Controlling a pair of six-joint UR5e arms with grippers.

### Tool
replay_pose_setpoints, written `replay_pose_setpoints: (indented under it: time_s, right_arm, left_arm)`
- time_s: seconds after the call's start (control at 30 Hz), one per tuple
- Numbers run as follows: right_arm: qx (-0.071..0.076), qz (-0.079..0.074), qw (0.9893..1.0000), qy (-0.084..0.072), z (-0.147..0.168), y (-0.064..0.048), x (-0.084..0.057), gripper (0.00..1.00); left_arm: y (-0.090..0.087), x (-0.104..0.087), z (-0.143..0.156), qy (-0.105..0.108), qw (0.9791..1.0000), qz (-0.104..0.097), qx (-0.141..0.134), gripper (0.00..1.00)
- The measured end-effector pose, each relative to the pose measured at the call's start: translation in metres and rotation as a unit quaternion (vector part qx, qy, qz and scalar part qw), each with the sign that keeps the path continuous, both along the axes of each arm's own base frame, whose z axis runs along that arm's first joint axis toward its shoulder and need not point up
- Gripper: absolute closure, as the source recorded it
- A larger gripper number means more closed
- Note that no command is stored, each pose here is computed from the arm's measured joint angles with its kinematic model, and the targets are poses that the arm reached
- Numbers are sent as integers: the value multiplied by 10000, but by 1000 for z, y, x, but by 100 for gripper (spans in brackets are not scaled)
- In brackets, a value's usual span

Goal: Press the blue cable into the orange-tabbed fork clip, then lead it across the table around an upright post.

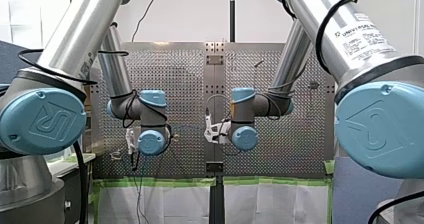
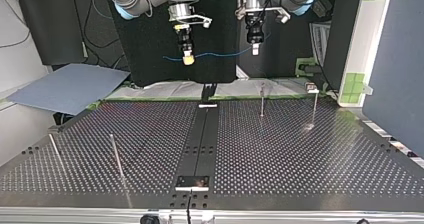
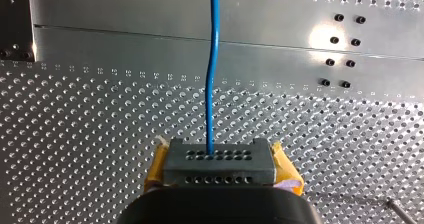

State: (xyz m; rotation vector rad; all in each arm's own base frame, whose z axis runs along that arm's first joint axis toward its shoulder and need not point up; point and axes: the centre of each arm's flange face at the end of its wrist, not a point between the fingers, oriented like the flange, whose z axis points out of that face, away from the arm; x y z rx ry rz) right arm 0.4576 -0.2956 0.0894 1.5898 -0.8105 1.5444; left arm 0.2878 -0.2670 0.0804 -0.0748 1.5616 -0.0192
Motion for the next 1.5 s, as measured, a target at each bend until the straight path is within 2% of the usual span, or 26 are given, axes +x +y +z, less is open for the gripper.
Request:
replay_pose_setpoints:
  time_s: [1.3, 1.5]
  right_arm:
    - [2, 0, 10000, 3, 0, 0, 0, 100]
    - [132, 27, 9998, 154, -16, 5, 0, 100]
  left_arm:
    - [0, 0, 0, -5, 10000, -5, -3, 100]
    - [-1, -2, -1, 9, 10000, -22, 15, 100]
